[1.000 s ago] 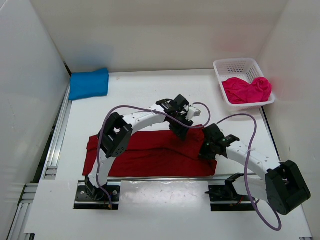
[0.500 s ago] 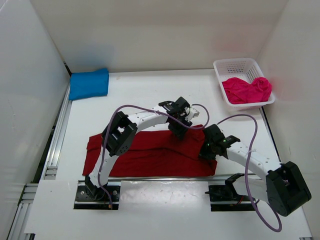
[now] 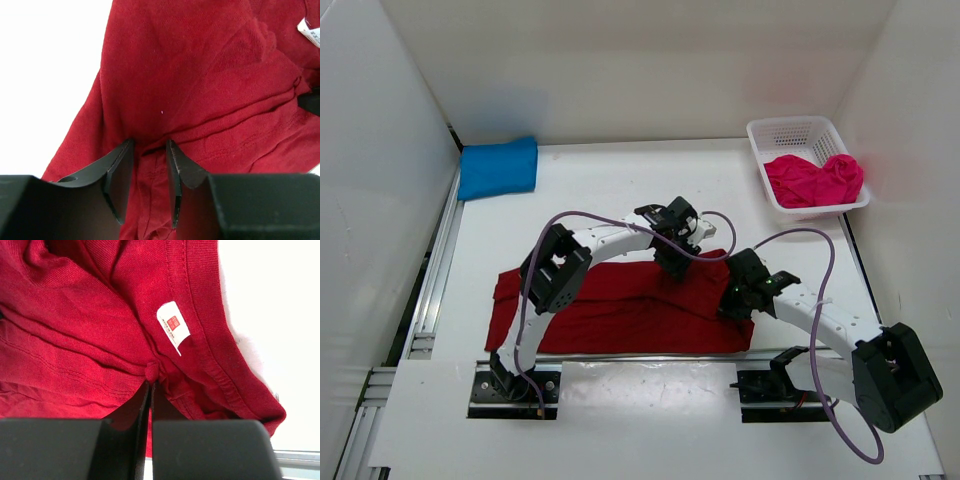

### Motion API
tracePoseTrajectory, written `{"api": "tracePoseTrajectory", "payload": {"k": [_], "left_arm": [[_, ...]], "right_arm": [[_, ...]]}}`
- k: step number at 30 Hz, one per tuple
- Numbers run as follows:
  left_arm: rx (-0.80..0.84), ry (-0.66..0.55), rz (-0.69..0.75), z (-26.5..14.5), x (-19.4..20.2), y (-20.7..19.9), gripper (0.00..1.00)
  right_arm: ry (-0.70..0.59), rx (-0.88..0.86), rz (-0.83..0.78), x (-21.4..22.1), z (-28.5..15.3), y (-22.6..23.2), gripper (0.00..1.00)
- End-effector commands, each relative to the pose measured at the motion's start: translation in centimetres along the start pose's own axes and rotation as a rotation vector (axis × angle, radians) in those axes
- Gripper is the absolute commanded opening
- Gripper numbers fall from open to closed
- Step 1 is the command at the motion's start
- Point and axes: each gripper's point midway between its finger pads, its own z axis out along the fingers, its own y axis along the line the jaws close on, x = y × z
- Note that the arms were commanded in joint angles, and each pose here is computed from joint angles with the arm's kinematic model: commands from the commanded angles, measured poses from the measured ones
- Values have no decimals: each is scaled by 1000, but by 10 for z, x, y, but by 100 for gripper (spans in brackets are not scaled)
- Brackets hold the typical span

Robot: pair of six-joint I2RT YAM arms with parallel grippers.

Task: Fold and stack the t-shirts
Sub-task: Fold the other side of the tshirt into a rectangle

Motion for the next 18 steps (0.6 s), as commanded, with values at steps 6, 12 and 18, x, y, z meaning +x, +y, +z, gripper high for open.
{"api": "tracePoseTrajectory", "payload": {"k": [6,12,18], "left_arm": [[53,-70,25,-38,-17,-21,37],[53,-35,15,-32,-6,-20,10],[53,-33,14,-45,-3,-23,10]], "right_arm": [[-1,36,-5,3,3,-11,0],[-1,36,-14,2,1,-10,0],[-9,26,-36,-2,-2,-6,0]]}}
